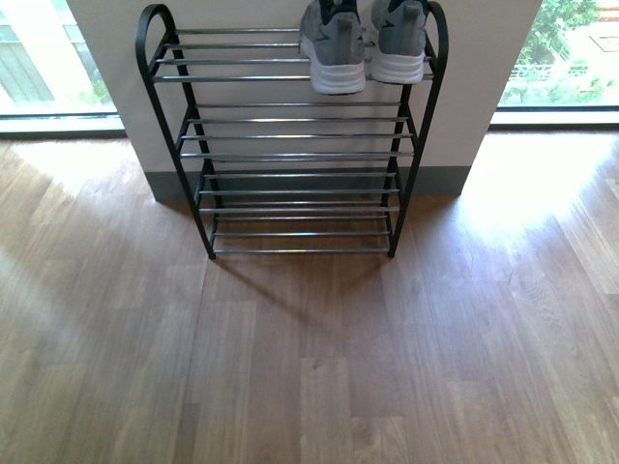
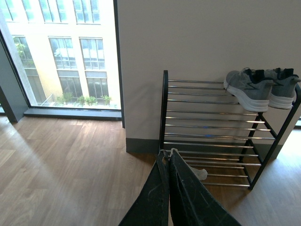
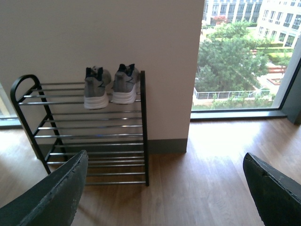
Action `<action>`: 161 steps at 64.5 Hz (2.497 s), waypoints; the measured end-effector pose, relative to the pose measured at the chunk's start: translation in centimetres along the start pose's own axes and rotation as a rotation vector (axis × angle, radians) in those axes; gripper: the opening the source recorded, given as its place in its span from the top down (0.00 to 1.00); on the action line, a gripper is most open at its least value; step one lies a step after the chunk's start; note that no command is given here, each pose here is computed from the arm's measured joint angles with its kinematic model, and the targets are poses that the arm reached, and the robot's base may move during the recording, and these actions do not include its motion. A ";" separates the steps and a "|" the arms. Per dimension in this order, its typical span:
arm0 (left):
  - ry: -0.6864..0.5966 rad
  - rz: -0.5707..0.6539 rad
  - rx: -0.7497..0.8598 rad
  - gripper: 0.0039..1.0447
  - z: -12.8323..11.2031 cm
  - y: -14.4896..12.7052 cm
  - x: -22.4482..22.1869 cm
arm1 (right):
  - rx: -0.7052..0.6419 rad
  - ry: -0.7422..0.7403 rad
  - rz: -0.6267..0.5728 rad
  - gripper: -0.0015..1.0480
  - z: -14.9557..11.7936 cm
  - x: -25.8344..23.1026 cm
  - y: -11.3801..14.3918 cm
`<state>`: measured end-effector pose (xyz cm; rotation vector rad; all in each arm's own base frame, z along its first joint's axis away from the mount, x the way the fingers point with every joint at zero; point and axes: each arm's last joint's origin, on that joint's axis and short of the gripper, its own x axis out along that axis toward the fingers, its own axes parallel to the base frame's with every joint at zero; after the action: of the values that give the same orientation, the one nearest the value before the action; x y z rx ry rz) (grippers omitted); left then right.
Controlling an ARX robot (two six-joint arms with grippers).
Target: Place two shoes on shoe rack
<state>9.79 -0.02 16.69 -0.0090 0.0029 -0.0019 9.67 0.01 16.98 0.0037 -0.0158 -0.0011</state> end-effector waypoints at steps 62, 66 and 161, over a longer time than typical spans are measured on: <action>-0.001 0.000 0.002 0.09 0.0 0.0 0.0 | 0.000 0.001 0.001 0.09 0.0 0.0 0.0; -0.001 0.000 0.002 0.09 0.0 0.0 0.0 | 0.000 0.002 0.002 0.09 0.0 0.0 0.0; -0.001 0.000 0.002 0.09 0.0 0.0 0.0 | 0.000 0.000 0.002 0.09 0.0 0.0 0.0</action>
<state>9.78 -0.02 16.70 -0.0074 0.0021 -0.0019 9.67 0.01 16.98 0.0033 -0.0158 0.0008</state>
